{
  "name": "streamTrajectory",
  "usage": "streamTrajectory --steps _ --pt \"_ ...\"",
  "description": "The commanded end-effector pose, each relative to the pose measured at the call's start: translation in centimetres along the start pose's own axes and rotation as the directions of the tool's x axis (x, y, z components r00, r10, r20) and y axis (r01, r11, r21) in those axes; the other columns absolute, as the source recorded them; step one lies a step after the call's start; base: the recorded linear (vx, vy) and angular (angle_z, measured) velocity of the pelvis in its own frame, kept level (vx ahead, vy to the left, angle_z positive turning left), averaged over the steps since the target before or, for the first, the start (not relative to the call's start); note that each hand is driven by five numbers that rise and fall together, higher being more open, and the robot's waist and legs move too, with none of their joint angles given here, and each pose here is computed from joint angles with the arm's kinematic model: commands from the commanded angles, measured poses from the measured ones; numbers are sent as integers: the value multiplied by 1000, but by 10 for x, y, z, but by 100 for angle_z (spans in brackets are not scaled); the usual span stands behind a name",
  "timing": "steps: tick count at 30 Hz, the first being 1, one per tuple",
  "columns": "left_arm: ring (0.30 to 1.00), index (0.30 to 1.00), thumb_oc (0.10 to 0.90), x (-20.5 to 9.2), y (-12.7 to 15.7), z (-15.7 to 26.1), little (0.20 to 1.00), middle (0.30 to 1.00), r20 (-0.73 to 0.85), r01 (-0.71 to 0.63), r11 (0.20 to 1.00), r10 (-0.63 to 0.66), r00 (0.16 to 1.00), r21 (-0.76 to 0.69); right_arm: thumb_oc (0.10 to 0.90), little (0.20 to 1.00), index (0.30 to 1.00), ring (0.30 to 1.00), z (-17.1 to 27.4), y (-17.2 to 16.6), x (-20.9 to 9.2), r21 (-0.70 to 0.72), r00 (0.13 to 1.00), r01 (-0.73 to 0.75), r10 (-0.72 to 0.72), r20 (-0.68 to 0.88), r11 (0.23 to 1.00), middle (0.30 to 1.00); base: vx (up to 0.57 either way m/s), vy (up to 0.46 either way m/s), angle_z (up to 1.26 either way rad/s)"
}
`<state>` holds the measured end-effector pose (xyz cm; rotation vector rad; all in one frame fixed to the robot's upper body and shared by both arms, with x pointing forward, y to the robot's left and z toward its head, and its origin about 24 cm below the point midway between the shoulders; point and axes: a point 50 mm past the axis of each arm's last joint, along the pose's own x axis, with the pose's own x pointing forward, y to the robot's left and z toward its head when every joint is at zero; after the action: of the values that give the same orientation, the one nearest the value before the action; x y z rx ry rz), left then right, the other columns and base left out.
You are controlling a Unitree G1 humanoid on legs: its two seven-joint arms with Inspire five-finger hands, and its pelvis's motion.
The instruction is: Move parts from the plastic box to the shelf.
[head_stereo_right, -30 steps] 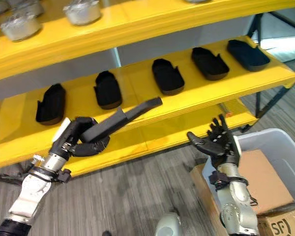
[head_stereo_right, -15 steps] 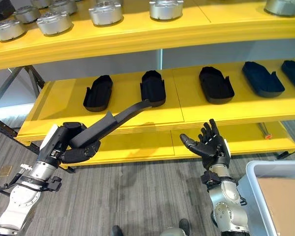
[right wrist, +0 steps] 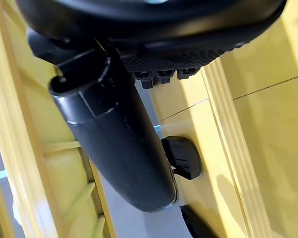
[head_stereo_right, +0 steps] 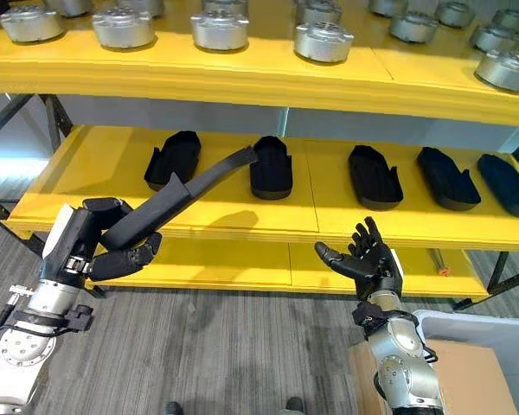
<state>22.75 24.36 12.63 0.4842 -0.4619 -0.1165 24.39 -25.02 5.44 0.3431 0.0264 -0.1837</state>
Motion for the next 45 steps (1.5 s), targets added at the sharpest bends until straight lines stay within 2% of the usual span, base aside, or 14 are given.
streamTrajectory --steps 1,7,10,18,20,28,29,35,45 --pt "300 300 400 32 15 64 300 300 396 -77 997 61 916 24 900 1000 1000 1000 58 28 15 0 950 -139 134 280 990 1000 -21 246 -25" --pt "300 300 400 36 15 64 300 300 387 -69 998 61 920 8 900 1000 1000 1000 56 30 17 -16 954 -150 149 261 989 1000 4 258 -43" --pt "300 300 400 43 8 57 300 300 357 -75 996 87 930 -49 900 1000 1000 1000 52 18 12 -20 962 -105 107 253 994 1000 39 176 -9" --pt "300 300 400 32 12 45 300 300 294 -112 992 124 948 -57 900 1000 1000 1000 51 22 9 -48 953 -156 163 257 987 1000 9 2 4" --pt "300 300 400 31 12 42 300 300 281 -112 992 123 952 -57 900 1000 1000 1000 53 25 9 -15 949 -168 166 268 986 1000 1 -35 -16" --pt "300 300 400 26 14 40 300 300 261 -111 992 124 957 -63 900 1000 1000 1000 58 30 8 -97 930 -190 211 302 977 1000 1 -10 -2" --pt "300 300 400 24 10 18 300 300 123 -108 984 125 985 -139 900 1000 1000 1000 56 20 -4 -251 898 -244 316 306 937 1000 0 0 0" --pt "300 300 400 24 5 17 300 300 116 -108 983 126 985 -151 900 1000 1000 1000 50 29 -1 -221 899 -289 343 272 932 1000 -24 35 1" --pt "300 300 400 22 7 17 300 300 112 -108 982 126 986 -156 900 1000 1000 1000 50 28 0 -247 913 -257 318 256 934 1000 -3 24 1"
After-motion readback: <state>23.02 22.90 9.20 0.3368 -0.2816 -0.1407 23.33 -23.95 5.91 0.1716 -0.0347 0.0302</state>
